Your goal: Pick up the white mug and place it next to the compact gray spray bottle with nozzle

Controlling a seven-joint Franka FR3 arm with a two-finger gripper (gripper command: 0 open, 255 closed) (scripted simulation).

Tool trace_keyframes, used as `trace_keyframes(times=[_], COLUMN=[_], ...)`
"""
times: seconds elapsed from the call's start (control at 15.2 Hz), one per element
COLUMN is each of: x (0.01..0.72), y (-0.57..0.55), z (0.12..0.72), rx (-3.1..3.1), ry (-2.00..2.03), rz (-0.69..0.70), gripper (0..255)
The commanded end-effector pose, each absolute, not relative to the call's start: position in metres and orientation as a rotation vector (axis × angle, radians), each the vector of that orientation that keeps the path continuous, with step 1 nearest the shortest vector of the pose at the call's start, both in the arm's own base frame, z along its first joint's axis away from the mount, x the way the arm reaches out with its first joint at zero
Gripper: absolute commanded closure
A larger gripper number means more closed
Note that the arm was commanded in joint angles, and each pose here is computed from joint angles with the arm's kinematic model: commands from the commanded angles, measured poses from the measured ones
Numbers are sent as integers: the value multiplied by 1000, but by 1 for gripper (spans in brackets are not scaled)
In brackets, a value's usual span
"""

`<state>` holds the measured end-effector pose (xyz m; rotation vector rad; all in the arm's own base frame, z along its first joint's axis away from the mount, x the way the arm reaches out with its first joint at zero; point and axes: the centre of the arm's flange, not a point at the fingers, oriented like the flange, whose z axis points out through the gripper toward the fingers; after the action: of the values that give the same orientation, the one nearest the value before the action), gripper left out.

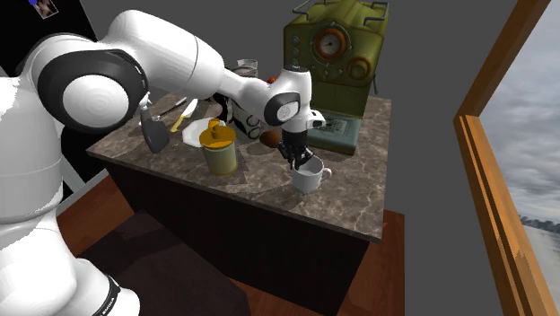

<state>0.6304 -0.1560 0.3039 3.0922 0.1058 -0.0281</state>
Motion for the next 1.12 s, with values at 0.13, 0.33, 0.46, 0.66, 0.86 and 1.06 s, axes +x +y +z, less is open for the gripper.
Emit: trace_keyframes(times=[0.13, 0.33, 0.46, 0.66, 0.86, 1.06], x=[631, 631, 631, 631, 631, 631], y=[-156, -156, -156, -156, -156, -156], z=[325, 341, 352, 368, 383, 399], rx=[3092, 3092, 3092, 3092, 3092, 3092], ry=[106, 106, 106, 106, 106, 106], rz=[-29, -29, -29, -29, -29, -29], gripper=[255, 255, 255, 255, 255, 255])
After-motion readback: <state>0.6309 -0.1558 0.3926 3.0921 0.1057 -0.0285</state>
